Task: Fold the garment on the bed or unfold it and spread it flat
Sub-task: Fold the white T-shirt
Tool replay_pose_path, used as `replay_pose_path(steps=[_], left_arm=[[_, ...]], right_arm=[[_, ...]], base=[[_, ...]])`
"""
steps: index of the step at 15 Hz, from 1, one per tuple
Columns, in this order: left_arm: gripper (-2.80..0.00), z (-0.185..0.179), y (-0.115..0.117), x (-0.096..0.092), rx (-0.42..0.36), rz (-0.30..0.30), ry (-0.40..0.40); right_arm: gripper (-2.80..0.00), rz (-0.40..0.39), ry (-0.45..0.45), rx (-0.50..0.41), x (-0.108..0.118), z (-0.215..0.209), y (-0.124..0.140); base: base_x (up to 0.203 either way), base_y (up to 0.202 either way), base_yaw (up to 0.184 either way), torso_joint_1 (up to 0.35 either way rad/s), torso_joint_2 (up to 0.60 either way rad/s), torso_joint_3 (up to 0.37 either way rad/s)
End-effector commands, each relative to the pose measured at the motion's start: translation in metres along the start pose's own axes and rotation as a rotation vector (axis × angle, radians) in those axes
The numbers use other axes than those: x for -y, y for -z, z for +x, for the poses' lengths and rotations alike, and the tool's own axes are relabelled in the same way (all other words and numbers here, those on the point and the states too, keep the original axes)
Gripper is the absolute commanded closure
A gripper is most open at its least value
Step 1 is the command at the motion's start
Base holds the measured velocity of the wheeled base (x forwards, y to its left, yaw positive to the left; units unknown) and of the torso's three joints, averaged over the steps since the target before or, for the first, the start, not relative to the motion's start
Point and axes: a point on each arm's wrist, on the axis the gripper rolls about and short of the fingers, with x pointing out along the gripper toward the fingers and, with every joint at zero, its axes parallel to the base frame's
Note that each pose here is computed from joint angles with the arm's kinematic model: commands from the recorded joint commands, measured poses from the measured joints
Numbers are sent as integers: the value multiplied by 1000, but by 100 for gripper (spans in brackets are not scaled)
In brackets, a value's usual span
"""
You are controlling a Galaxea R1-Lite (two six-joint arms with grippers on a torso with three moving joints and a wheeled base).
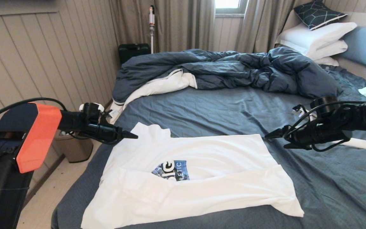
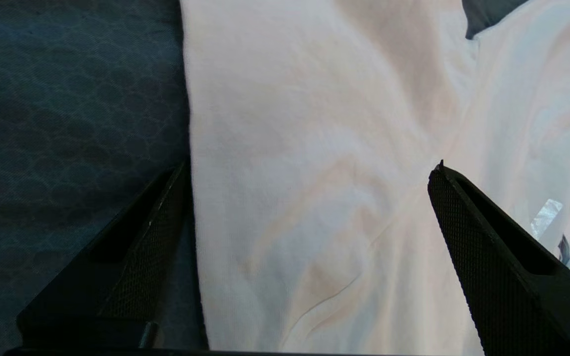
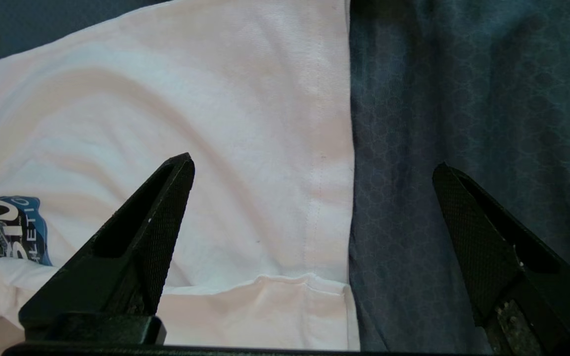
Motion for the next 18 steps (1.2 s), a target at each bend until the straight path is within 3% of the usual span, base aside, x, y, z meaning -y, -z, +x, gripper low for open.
replay_pose_path(steps=[1,12,18], left_arm=[[0,2,1,0,-4,-1,4],[0,2,2,0,-7,-1,6],[0,3,1,0,-5,3,5]], right_arm=[[-280,1,-3,0,0,-1,0],[-280,1,-1,-1,0,1,0],[-280,-9,-9,28,3,10,-14]], base=[[0,0,0,0,0,0],[0,0,0,0,0,0],[0,0,0,0,0,0]])
